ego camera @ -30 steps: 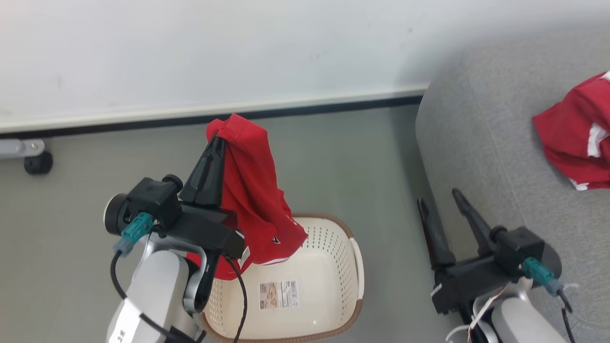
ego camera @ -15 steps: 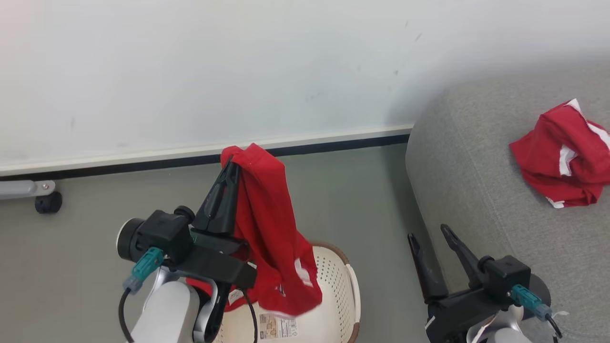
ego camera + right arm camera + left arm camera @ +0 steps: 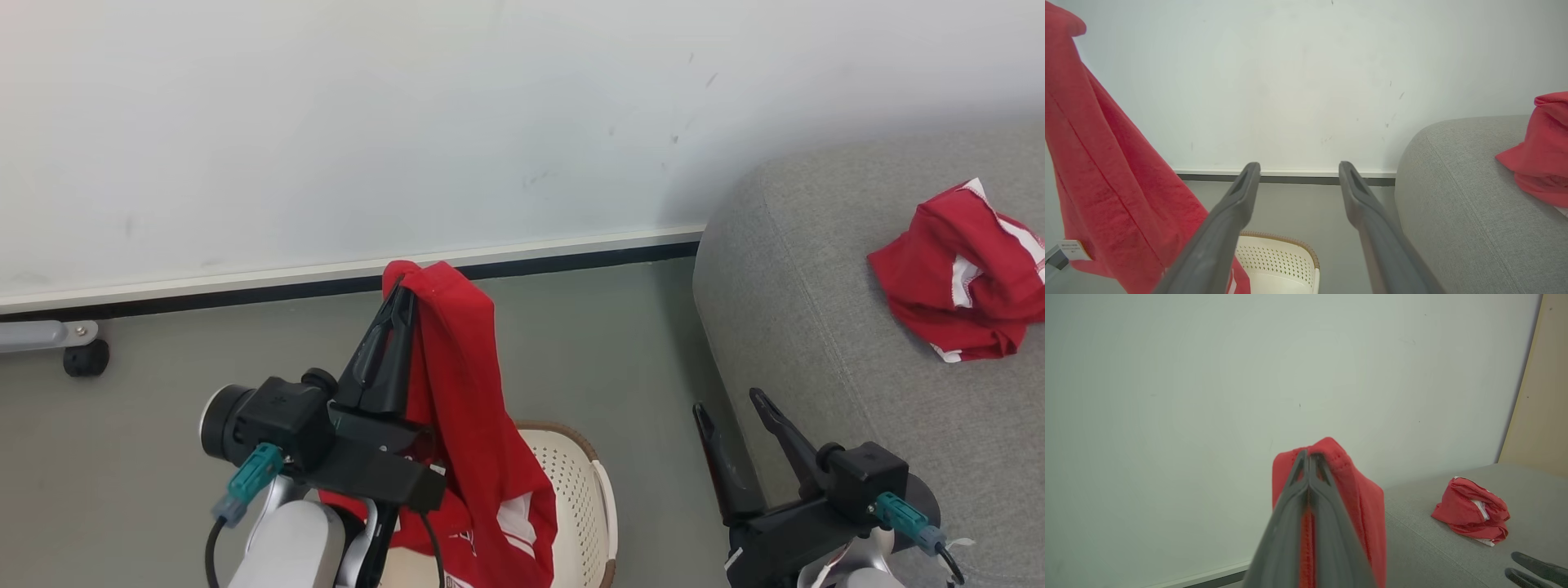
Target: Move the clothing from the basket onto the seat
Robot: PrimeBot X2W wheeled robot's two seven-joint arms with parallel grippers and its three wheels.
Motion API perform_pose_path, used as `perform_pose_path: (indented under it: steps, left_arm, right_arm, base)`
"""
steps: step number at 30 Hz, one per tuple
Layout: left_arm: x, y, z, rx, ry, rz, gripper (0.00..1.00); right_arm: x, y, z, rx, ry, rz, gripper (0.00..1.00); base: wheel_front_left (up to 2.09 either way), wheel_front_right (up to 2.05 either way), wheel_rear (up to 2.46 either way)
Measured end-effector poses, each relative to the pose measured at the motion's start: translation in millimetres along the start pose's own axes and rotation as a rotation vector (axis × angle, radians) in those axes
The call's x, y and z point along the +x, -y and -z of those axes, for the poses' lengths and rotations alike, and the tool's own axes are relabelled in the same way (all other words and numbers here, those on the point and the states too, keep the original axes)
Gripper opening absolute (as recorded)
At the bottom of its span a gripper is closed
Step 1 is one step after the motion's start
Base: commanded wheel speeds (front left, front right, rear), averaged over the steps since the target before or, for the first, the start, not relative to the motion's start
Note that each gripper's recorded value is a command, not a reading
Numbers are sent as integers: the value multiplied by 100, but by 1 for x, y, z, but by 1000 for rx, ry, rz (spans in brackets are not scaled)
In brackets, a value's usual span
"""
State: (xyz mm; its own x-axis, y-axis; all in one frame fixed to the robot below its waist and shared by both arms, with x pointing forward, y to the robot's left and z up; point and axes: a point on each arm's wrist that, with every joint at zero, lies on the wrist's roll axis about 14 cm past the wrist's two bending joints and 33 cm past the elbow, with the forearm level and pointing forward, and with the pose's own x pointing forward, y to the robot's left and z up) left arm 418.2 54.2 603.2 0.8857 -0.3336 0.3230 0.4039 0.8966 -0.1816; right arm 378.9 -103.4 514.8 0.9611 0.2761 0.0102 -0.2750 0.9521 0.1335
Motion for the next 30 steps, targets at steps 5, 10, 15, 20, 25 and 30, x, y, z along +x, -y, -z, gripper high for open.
perform_pose_path:
  steps: [5, 10, 15, 20, 25, 30]
  left_arm:
    - [0, -1, -2, 2, -1, -5, 0]
    - [1, -1, -3, 3, -6, -9, 0]
    - [1, 0, -4, 2, -8, -6, 0]
    - [1, 1, -3, 1, -16, -4, 0]
    - [1, 3, -1, 0, -28, 3, 0]
    - [1, 2, 0, 0, -33, 3, 0]
  right_arm:
    - [1, -1, -2, 1, 0, -5, 100]
    - [1, -4, -1, 3, -8, -11, 100]
    - [3, -13, 1, 6, -20, -40, 100]
    - [7, -43, 1, 17, -26, -138, 100]
    - [14, -79, -4, 21, -22, -253, 100]
    - [17, -120, -8, 34, -20, -377, 100]
  base:
    - [0, 0, 0]
    - [0, 0, 0]
    - [0, 0, 0]
    - [0, 0, 0]
    - [0, 0, 0]
    - [0, 0, 0]
